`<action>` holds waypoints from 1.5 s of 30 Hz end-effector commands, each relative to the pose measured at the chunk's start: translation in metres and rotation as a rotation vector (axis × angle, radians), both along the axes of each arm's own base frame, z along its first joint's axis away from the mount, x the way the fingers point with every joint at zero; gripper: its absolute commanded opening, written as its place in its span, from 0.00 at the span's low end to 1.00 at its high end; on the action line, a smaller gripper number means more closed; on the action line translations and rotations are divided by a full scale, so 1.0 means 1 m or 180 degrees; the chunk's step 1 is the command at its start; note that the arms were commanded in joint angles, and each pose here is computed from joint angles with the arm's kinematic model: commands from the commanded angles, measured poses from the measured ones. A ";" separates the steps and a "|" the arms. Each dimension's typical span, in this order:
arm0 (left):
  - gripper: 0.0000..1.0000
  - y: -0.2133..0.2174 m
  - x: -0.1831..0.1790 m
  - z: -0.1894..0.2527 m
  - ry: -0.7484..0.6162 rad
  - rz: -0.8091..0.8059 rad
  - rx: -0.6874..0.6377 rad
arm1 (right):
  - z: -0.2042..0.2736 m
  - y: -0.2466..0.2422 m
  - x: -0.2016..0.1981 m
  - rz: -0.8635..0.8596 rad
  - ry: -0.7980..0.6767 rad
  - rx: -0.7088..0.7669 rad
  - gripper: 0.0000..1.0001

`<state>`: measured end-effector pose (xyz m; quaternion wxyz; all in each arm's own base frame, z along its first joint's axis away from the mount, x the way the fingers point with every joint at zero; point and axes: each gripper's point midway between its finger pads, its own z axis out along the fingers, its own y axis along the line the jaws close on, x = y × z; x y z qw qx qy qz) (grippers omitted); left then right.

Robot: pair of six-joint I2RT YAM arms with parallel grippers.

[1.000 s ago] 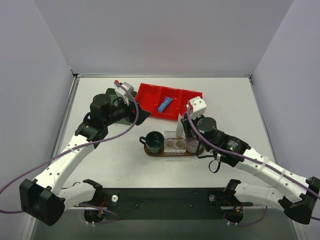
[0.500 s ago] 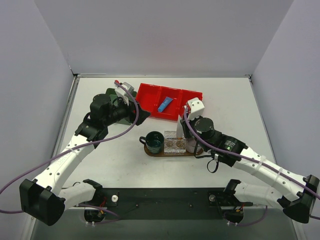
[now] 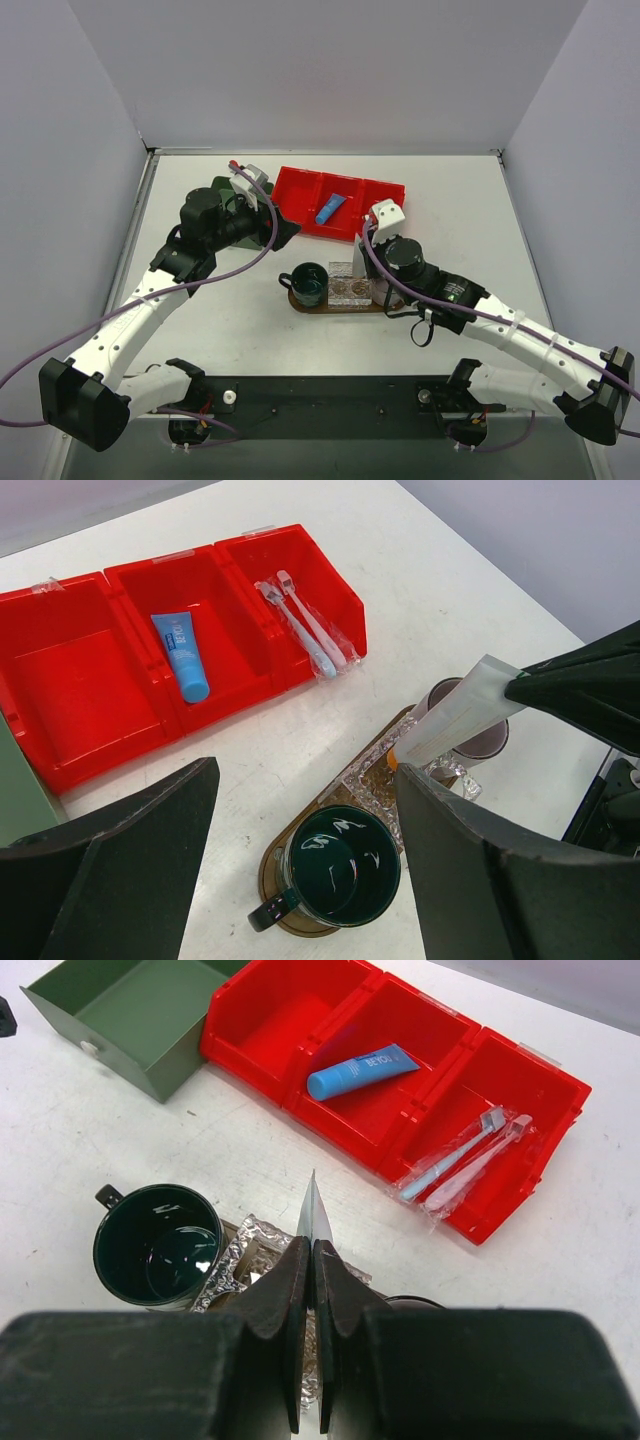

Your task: Prepare toiletry sets of a toothbrush and toothpaste on the tray

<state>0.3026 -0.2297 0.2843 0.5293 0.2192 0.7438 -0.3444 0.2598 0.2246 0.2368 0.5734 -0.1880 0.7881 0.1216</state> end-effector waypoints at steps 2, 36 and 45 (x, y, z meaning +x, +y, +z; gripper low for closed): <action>0.81 0.000 0.003 0.016 -0.0161 0.0012 -0.0036 | 0.018 0.004 0.007 -0.0095 -0.0185 0.0213 0.00; 0.81 0.001 0.002 0.018 -0.0194 0.0018 -0.0031 | -0.016 0.003 0.013 -0.0226 -0.0126 0.0146 0.00; 0.82 0.001 0.001 0.020 -0.0210 0.0007 -0.0035 | -0.023 0.004 0.015 -0.0251 -0.0104 0.0135 0.00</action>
